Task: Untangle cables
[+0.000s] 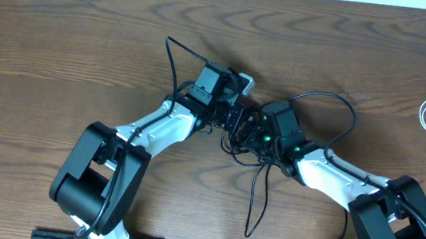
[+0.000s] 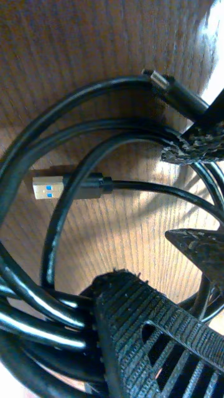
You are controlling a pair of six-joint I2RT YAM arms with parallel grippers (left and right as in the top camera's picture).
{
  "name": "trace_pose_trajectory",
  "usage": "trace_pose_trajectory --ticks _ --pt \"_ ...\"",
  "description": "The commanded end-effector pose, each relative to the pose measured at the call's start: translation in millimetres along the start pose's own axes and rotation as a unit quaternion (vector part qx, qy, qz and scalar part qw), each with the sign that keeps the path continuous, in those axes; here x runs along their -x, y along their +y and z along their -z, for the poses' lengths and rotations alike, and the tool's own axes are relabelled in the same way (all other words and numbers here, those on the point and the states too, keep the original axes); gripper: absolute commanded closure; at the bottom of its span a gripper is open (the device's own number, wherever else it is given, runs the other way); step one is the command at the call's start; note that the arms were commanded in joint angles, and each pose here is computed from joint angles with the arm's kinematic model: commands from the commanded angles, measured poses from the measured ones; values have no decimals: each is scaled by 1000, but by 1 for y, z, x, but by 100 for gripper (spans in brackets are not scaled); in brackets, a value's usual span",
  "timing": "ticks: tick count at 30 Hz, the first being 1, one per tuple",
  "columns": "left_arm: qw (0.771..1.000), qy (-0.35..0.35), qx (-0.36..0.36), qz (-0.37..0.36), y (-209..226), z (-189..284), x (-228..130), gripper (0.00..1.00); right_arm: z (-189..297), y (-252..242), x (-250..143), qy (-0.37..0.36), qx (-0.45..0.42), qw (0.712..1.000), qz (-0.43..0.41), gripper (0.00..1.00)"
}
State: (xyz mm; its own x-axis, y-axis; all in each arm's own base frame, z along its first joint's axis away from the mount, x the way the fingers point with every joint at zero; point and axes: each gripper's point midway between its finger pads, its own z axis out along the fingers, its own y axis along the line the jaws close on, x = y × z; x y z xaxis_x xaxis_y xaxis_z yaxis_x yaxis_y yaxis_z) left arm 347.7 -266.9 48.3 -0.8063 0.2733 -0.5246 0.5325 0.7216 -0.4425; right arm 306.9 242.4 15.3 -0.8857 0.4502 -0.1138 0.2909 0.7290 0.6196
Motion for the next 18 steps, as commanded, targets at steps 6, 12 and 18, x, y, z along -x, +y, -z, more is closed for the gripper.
trace_pose_trajectory --ticks 6,12,18 --pt "1000 -1 3 -6 1 1 1 92 3 4 3 -16 2 1000 -11 69" --pt "1000 -1 3 -6 1 1 1 92 3 3 3 -18 1 1000 -10 71" --pt "1000 -1 3 -6 1 1 1 92 3 2 4 -20 -2 1000 -10 71"
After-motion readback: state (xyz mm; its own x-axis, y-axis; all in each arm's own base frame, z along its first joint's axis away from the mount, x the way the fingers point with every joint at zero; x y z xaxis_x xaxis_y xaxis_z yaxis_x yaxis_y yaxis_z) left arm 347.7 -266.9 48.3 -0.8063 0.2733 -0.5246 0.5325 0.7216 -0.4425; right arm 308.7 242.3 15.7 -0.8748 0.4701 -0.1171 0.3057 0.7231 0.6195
